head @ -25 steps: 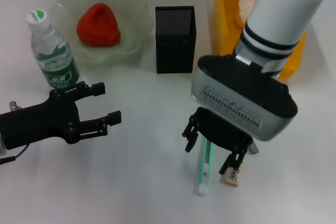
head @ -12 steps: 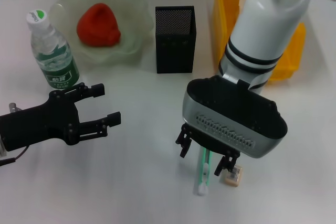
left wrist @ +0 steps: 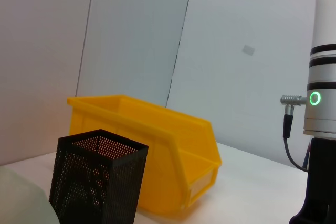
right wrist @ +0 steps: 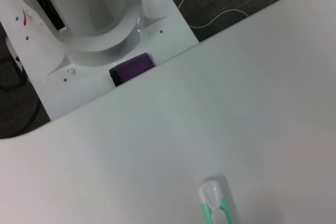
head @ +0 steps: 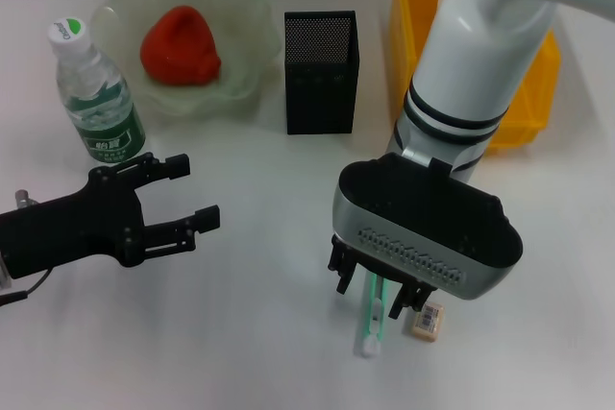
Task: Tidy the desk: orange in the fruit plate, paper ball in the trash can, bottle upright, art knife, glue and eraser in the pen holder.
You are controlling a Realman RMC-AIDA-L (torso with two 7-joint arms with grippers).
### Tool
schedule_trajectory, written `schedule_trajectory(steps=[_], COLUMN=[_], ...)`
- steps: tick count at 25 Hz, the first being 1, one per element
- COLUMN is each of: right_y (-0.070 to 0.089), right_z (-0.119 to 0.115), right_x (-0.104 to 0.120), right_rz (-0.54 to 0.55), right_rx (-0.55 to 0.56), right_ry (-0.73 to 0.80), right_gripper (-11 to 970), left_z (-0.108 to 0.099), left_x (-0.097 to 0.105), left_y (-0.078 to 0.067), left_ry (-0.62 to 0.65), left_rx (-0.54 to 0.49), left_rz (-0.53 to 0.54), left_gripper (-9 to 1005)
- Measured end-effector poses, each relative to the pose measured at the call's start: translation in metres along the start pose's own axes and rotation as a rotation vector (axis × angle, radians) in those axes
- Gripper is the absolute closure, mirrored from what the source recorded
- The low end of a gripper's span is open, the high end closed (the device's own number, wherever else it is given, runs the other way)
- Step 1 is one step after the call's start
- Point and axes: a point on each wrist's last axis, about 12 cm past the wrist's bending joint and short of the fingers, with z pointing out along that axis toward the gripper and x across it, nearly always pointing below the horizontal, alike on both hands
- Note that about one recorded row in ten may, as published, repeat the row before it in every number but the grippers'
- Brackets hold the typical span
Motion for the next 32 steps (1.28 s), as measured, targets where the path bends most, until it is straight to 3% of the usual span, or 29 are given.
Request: schedule_trajectory(steps=[21, 32], right_y=[0.001, 0.0], right_z=[0.003, 0.004], right_x=[-0.003, -0.005], right_rz=[-0.024, -0.043], right_rx=[-0.024, -0.033], right_ry=[0.011, 0.026], right_gripper=[389, 401], left_z=[0.012, 0.017], left_x=[0.013, 0.011], left_y=[-0.013, -0.016], left_ry=[0.095, 0.118], left_rx=[0.102, 0.158], left_rz=[0.106, 0.137], left_gripper=[151, 153])
